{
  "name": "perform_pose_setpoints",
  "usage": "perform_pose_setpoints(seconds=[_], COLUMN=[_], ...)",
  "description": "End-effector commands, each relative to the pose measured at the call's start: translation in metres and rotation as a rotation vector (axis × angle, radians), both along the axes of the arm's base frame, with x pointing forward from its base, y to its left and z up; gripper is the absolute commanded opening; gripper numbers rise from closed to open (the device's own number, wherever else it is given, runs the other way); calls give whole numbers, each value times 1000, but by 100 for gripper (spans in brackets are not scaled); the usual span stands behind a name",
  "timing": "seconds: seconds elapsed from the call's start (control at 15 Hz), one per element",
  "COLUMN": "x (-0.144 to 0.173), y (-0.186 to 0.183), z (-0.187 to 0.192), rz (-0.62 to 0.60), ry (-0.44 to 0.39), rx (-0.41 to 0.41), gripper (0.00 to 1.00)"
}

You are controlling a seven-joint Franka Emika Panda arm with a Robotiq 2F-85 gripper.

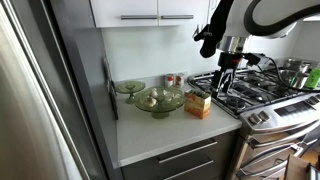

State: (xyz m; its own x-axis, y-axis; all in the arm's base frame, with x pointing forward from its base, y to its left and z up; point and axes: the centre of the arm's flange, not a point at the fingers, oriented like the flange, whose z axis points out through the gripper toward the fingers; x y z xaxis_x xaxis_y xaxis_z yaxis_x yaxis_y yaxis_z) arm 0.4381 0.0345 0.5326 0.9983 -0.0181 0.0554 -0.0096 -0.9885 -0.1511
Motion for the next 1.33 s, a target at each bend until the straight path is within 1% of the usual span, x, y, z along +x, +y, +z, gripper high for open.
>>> perform_pose_setpoints(seconds=[0.0, 0.8, 0.87, 0.93, 1.0, 1.07, 1.27], x=[0, 0, 18, 29, 49, 59, 94], y=[0, 0, 12, 17, 25, 31, 36], z=[0, 0, -3, 2, 13, 18, 38], rz=[0, 0, -80, -121, -170, -218, -370], ry=[0, 0, -97, -136, -164, -207, -291], rx=[0, 0, 11, 27, 66, 79, 134], gripper=[100, 100, 100, 100, 100, 100, 100])
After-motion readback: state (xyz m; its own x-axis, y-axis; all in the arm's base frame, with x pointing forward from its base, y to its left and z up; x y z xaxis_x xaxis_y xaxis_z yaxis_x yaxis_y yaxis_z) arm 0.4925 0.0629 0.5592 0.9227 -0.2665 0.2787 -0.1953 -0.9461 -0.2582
